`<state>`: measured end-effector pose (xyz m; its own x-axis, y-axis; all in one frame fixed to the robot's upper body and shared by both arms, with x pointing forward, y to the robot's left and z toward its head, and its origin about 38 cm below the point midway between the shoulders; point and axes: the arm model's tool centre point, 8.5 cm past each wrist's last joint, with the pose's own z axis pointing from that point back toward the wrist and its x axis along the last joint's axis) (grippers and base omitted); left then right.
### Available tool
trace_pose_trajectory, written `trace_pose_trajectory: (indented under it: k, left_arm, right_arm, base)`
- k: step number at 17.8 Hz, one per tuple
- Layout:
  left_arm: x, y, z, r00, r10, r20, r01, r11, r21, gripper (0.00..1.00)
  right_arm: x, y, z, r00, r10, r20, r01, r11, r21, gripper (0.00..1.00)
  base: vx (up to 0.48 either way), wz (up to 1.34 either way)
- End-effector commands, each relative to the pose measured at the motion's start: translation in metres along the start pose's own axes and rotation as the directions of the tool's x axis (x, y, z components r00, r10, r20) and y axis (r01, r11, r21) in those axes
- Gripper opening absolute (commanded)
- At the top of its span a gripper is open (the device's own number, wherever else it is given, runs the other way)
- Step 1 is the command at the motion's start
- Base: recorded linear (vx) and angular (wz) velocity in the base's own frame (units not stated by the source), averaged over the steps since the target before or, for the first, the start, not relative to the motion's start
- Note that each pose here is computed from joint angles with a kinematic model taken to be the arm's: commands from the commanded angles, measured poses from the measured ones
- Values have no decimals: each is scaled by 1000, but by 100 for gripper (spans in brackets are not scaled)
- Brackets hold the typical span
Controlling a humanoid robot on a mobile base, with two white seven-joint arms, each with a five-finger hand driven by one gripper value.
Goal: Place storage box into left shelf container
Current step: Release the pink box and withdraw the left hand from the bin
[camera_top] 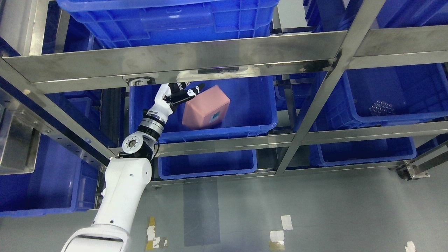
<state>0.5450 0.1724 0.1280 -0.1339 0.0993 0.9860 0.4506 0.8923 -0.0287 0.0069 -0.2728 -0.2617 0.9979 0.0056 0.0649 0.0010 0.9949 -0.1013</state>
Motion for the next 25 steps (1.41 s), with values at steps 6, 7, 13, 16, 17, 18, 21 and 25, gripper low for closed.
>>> trace_pose_trajectory:
  k: [6, 7, 13, 16, 17, 18, 21, 25]
  left_arm:
    - [11, -21, 45, 968, -114, 223, 119, 993, -10, 99]
    - [20, -25, 58, 954, -116, 276, 113, 993, 29, 100]
    - [38, -65, 150, 913, -104, 394, 65, 992, 110, 100]
    - [53, -30, 170, 896, -167, 412, 78, 972, 224, 100]
    - [53, -22, 173, 899, -174, 401, 77, 966, 246, 99]
    - [53, -16, 176, 912, -170, 373, 74, 963, 259, 99]
    - [53, -11, 181, 928, -161, 336, 65, 958, 280, 99]
    - [52, -9, 182, 931, -170, 324, 65, 949, 310, 99]
  right_arm:
    - [10, -11, -1, 1000, -3, 23, 4, 1000, -17, 100]
    - [10, -11, -1, 1000, -3, 23, 4, 1000, -16, 100]
    - [10, -11, -1, 1000, -3, 23, 4, 1000, -17, 100]
    - [10, -11, -1, 1000, -3, 23, 4, 1000, -17, 100]
    - [10, -11, -1, 1000, -3, 23, 4, 1000, -17, 100]
    - [10, -11, -1, 1000, -3, 23, 4, 1000, -16, 100]
    - [10, -11, -1, 1000, -3, 23, 4, 1000, -16, 100]
    - [10, -11, -1, 1000, -3, 23, 4, 1000, -16, 100]
  base:
    - [0, 0]
    - [0, 0]
    - [0, 0]
    - [0, 0]
    - [0, 0]
    - [0, 0]
    - [0, 0]
    - [0, 0]
